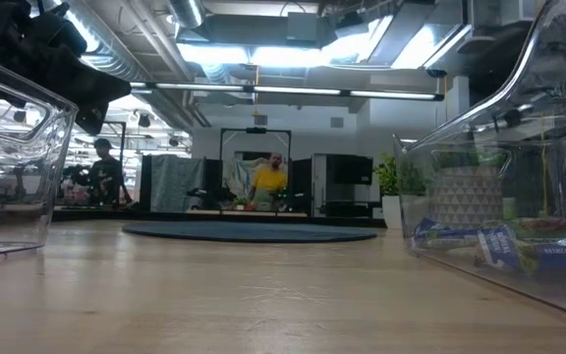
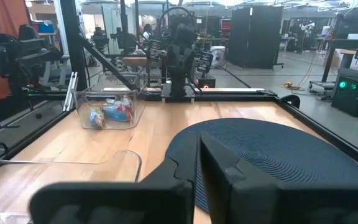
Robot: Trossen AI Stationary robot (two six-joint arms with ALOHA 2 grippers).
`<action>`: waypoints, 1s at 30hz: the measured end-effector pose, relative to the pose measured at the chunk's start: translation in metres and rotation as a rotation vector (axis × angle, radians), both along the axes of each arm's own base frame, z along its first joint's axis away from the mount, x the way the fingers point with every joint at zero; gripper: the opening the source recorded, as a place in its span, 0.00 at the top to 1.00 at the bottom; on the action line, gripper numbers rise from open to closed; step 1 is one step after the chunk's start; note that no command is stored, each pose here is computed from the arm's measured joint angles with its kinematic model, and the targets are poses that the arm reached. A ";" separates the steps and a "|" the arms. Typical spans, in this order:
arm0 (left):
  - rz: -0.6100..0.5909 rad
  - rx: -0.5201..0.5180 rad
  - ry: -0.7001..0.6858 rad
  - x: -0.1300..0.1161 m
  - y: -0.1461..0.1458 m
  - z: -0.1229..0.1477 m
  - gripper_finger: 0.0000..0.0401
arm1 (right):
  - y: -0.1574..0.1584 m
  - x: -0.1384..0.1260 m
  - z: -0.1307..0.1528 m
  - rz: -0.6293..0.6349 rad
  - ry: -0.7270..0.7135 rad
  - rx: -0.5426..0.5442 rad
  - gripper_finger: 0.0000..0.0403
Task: Pick and place Granola Bars by type
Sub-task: Return to Home Position
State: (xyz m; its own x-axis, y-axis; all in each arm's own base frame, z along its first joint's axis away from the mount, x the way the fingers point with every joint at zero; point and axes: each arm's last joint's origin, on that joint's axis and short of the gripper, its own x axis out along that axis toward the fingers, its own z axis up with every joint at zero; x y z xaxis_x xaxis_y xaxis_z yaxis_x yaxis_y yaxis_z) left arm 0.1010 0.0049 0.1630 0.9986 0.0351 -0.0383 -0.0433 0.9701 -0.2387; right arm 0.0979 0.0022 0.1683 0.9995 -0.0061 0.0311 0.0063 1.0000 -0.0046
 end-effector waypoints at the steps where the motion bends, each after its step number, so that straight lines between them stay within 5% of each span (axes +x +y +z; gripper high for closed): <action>1: 0.000 0.000 0.000 0.000 0.000 0.000 0.97 | 0.000 0.000 0.000 0.000 0.000 0.001 0.95; 30: 0.000 0.000 0.000 0.000 0.000 0.000 0.97 | 0.000 0.000 0.000 0.000 0.000 0.000 0.95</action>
